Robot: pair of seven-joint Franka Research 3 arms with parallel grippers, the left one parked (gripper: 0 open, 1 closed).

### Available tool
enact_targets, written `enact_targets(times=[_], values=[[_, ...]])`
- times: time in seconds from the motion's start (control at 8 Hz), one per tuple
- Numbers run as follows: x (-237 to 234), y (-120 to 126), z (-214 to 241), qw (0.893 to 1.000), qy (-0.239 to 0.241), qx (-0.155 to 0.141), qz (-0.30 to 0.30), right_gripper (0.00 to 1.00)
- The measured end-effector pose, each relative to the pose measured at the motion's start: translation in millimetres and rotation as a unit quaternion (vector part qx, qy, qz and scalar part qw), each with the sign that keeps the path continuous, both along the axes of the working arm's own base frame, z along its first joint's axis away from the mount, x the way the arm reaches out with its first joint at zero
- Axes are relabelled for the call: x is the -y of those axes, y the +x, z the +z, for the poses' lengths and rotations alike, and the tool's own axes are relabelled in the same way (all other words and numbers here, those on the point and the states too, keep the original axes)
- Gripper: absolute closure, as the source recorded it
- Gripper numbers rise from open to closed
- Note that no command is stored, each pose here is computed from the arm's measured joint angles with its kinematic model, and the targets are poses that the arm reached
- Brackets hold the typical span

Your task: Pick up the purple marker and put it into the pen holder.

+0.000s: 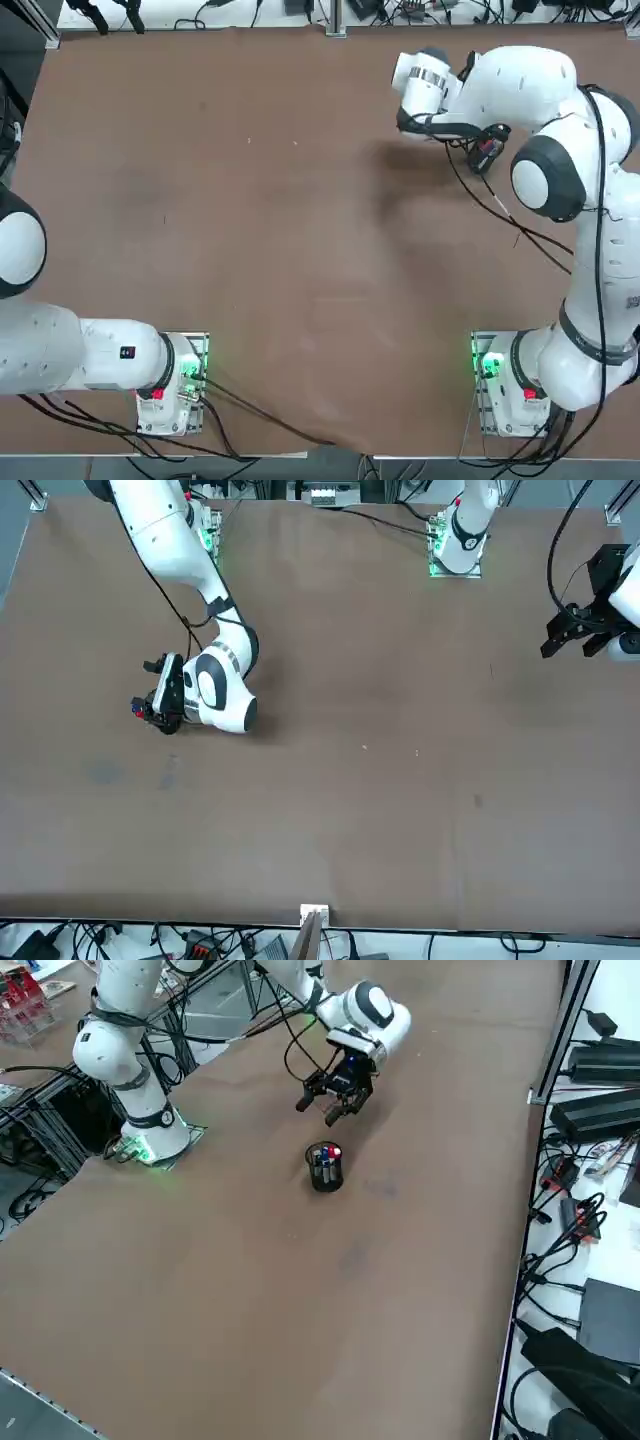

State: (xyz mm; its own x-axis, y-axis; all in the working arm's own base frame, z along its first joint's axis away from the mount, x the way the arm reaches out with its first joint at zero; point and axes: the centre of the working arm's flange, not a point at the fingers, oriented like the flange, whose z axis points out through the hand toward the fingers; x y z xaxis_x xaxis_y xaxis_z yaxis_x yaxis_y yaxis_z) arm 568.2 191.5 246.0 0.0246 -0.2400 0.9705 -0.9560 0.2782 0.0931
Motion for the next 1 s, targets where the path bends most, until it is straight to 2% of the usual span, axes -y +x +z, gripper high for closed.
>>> enact_targets(times=[0.25, 0.38, 0.5, 0.62, 0.75, 1.0], values=[[-15, 9, 46, 0.995, 0.076, -0.058, -0.018, 0.0], [-17, 10, 69, 0.988, 0.122, -0.094, -0.014, 0.0], [-12, 12, 88, 0.976, 0.167, -0.137, -0.003, 0.0], [-2, 17, 102, 0.958, 0.219, -0.186, 0.014, 0.0], [12, 25, 113, 0.932, 0.277, -0.23, 0.035, 0.0], [40, 40, 130, 0.874, 0.378, -0.297, 0.078, 0.0]])
